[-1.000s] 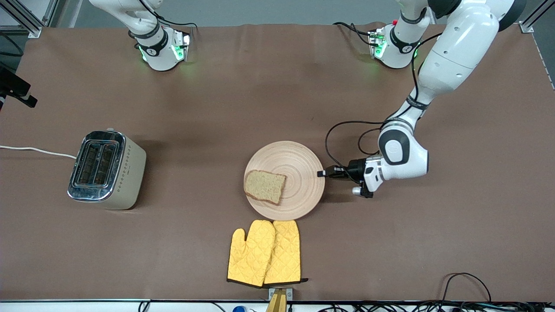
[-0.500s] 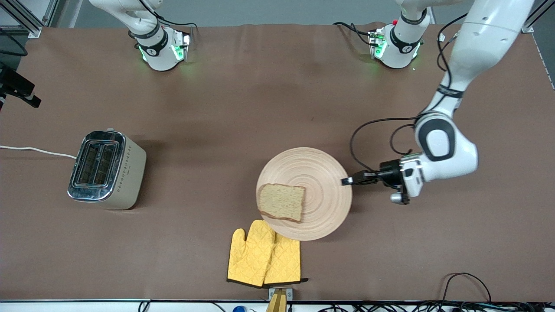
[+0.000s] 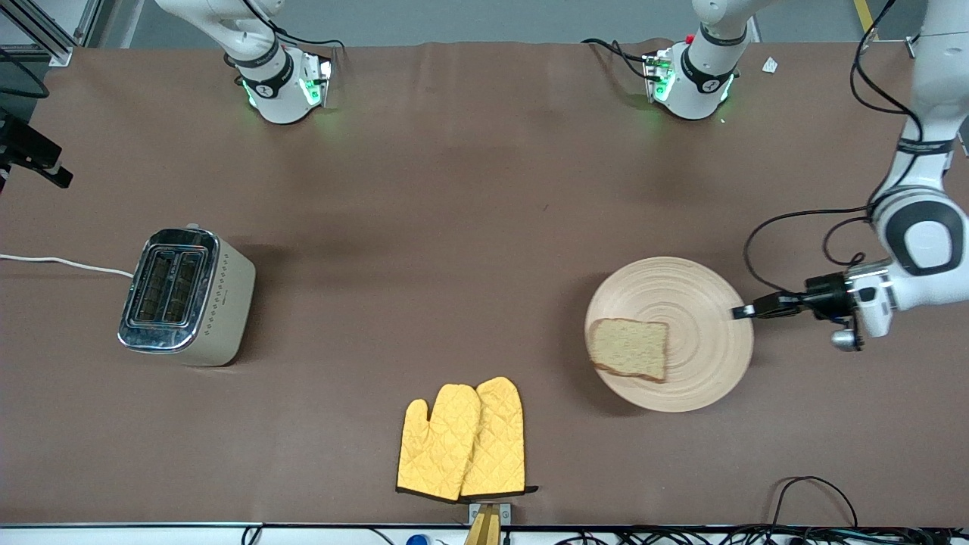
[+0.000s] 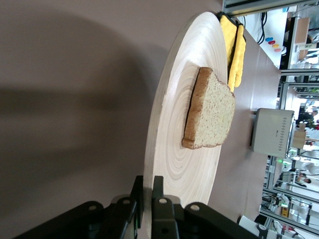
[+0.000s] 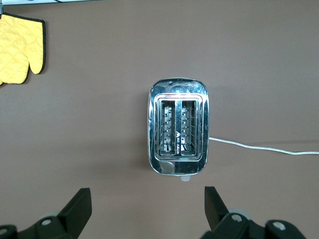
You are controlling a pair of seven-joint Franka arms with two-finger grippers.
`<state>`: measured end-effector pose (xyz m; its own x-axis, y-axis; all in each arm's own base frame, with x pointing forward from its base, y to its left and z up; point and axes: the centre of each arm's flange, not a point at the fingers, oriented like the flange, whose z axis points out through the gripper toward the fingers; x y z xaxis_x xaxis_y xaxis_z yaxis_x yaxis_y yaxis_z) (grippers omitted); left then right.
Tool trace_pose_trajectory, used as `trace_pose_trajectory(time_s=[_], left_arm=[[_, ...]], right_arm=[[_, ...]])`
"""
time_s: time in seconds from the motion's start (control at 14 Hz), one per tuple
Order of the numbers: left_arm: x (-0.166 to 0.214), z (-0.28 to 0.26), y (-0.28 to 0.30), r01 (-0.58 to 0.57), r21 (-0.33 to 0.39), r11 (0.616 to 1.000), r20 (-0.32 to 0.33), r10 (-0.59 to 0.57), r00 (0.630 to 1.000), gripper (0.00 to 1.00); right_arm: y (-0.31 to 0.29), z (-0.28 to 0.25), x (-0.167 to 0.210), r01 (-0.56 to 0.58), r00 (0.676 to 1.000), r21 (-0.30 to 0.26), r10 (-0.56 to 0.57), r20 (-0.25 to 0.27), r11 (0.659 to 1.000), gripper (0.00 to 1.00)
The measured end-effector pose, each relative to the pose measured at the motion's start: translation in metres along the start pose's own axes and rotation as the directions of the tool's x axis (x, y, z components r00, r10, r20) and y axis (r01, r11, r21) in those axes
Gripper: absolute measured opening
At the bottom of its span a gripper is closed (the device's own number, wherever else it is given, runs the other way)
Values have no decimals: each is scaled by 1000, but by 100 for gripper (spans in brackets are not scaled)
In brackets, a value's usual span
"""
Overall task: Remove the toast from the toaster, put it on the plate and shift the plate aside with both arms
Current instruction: 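Drag the plate by its rim with the left gripper away from the toaster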
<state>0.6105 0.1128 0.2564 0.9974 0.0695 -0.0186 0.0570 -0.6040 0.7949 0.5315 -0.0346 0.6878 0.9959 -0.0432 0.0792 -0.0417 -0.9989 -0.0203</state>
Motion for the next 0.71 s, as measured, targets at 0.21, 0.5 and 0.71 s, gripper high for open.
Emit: trace_pose_trajectory(time_s=[0.21,0.5,0.71], left_arm=[[-10,-33,-65,-28,-17,999,-24,27,999,9],[-16,-46,-124,-12,-47,999,-65,9,998,9],[-16,-45,-140,3,-60,998,-73,-8,997,9]], right_arm=[[-2,0,0,3,1000,0,-3,0,1000,100],[-4,1,-1,7,1000,1,-7,7,1000,100],[-9,1,-1,17,1000,2,-17,11,1000,100]])
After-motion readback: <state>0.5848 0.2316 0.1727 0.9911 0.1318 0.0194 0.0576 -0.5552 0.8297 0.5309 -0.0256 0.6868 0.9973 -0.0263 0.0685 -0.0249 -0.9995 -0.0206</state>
